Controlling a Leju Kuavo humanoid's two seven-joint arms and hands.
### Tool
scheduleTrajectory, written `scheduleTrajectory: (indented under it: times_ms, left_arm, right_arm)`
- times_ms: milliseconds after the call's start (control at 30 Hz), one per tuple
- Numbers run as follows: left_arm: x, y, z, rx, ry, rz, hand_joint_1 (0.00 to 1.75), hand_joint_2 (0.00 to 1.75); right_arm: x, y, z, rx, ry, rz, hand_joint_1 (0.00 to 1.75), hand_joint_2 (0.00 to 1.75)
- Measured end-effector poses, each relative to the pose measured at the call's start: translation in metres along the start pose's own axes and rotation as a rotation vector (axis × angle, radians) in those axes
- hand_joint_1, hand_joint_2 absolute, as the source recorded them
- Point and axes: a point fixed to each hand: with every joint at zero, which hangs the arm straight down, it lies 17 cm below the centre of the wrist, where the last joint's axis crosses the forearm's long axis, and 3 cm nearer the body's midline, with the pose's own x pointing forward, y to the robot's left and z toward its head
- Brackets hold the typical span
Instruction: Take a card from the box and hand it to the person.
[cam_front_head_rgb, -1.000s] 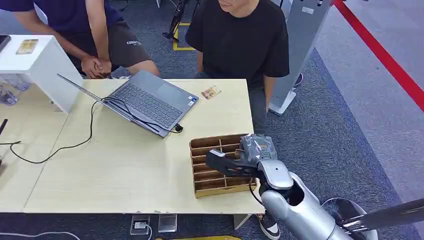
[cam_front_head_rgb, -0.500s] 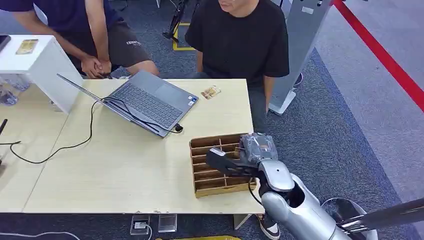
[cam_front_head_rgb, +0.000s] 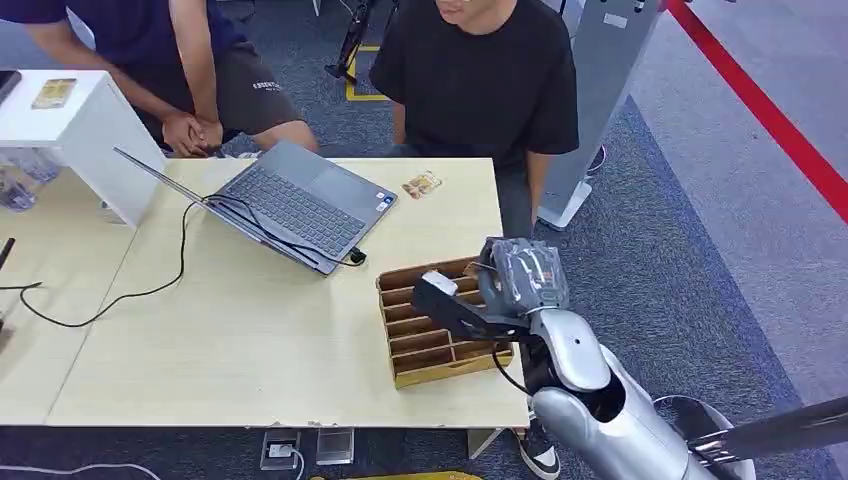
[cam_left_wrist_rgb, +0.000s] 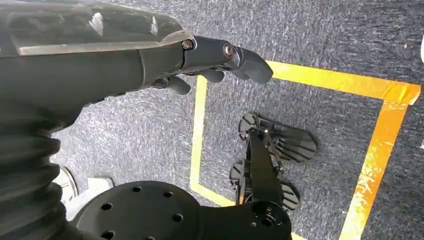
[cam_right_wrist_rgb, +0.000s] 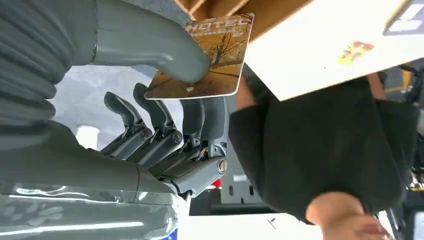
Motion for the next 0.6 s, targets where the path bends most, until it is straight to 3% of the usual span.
scheduleTrajectory:
  times_ms: [367,600]
  left_arm:
    - [0.000,0.000,0.000,0.001,0.000,0.004,0.00,1.75]
    - [0.002,-0.001,0.000,-0.002,-0.003,-0.010,0.00,1.75]
  right_arm:
    - [0.013,-0.013,-0.001,-0.030,-0.043,-0.032,1.59,1.75]
    - [0.037,-0.023,-0.019,-0.050,-0.118,-0.067,1.59,1.75]
